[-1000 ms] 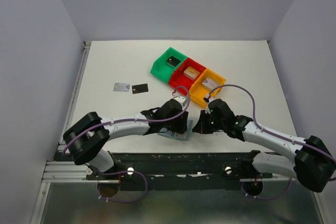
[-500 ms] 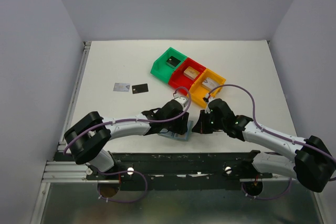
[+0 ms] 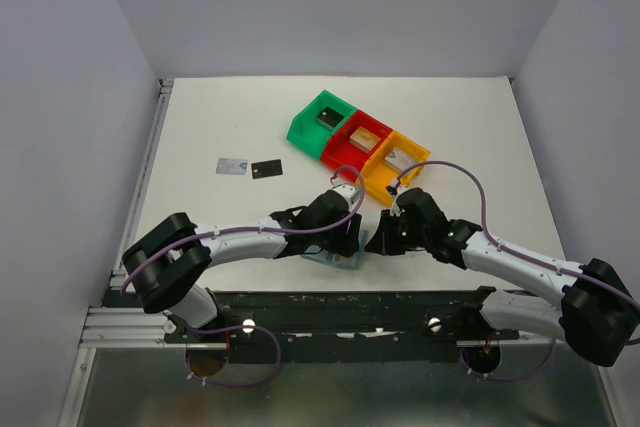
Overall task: Take the credit cards out of the card holder
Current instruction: Remove the credit card from the card holder.
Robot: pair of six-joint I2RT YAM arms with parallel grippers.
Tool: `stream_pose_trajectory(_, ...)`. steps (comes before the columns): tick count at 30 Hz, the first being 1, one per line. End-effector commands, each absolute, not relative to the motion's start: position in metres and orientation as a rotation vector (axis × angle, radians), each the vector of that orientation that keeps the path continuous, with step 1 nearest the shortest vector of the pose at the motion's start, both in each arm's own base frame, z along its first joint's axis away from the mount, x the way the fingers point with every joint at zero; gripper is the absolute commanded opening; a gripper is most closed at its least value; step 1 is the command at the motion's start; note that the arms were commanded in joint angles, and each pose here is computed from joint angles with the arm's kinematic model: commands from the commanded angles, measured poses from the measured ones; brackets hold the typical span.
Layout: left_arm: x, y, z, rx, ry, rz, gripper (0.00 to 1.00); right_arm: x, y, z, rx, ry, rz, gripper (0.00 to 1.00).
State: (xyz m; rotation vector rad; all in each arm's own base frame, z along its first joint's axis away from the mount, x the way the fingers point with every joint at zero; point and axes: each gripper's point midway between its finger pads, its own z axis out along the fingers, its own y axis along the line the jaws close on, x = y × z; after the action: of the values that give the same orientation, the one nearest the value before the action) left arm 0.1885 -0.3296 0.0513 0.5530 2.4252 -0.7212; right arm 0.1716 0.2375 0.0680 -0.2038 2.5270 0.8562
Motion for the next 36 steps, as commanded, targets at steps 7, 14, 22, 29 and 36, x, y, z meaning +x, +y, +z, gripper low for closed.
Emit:
stream_pose_trajectory(7,0.188,-0.332,0.057,0.545,2.404,-0.729,0.66,0.181,0.247,0.085,-0.21,2.473,0.901,0.0)
stream_pose_trajectory(14,0.186,-0.33,0.048,0.556,2.436,-0.705,0.63,0.181,0.246,0.088,-0.211,2.465,0.906,0.0)
stream_pose_trajectory(22,0.189,-0.324,0.051,0.542,2.429,-0.668,0.6,0.182,0.245,0.092,-0.214,2.456,0.894,0.0)
stream_pose_trajectory(29,0.197,-0.304,0.052,0.49,2.417,-0.555,0.61,0.181,0.242,0.09,-0.212,2.46,0.879,0.0)
stream_pose_trajectory(36,0.199,-0.298,0.057,0.456,2.401,-0.536,0.63,0.181,0.242,0.09,-0.212,2.46,0.879,0.0)
